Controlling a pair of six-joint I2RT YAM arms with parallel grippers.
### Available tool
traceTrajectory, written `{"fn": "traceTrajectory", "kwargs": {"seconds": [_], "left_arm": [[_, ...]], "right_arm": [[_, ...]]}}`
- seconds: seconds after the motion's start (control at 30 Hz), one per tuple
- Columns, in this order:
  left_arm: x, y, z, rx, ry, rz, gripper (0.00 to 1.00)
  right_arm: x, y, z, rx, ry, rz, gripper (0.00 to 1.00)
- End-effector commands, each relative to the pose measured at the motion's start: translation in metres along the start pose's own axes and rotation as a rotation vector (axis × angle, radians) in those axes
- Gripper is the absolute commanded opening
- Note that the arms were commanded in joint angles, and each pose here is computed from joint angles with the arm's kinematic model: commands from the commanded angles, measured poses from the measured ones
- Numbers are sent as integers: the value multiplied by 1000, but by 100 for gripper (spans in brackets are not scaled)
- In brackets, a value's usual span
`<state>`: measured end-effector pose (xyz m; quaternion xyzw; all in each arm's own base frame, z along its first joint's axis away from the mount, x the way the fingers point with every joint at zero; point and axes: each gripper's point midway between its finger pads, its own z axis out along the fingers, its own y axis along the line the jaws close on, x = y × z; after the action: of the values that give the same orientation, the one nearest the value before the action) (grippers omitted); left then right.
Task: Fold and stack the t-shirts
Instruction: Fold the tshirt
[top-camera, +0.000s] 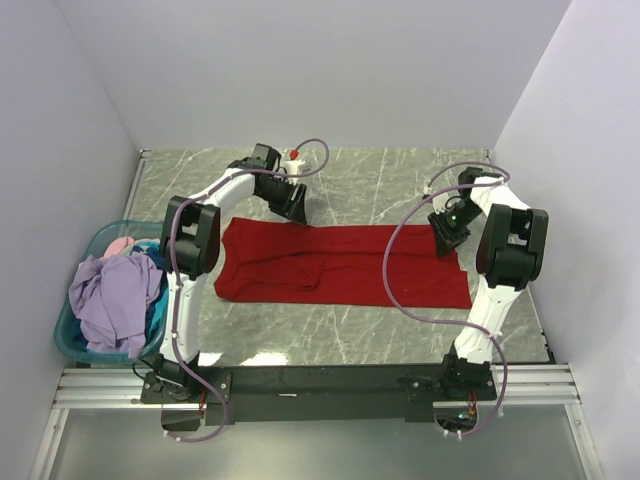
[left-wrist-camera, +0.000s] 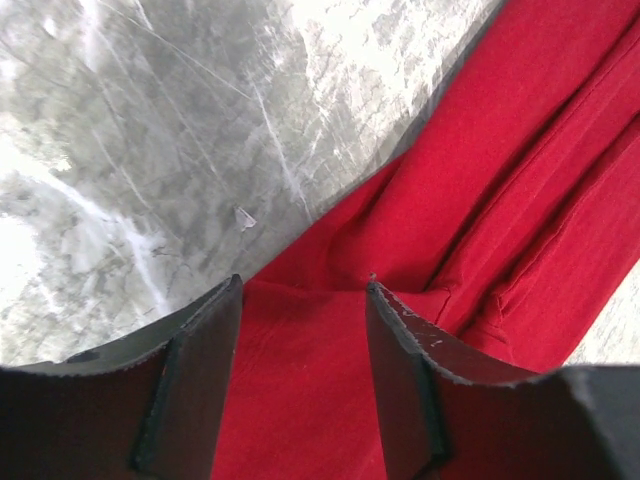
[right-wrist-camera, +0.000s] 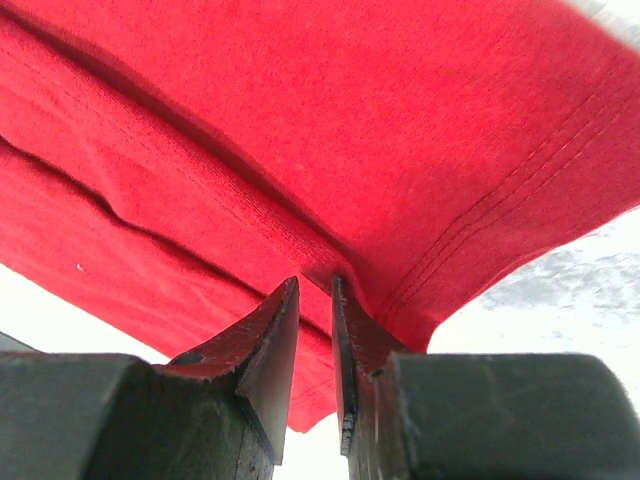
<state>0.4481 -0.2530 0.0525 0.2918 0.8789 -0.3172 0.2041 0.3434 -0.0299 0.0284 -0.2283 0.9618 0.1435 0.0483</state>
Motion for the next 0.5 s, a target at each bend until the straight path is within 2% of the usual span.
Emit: {"fn": "traceTrajectory", "kwargs": {"seconds": [0.0,0.47], "left_arm": [[-1,-4,5,7,-4,9,59],[0,7,8,-43,2,-4,59]], "right_arm": [[3,5,-18,21,-16,-26,27],[6,6,-21,28,-19,-39,27]]}}
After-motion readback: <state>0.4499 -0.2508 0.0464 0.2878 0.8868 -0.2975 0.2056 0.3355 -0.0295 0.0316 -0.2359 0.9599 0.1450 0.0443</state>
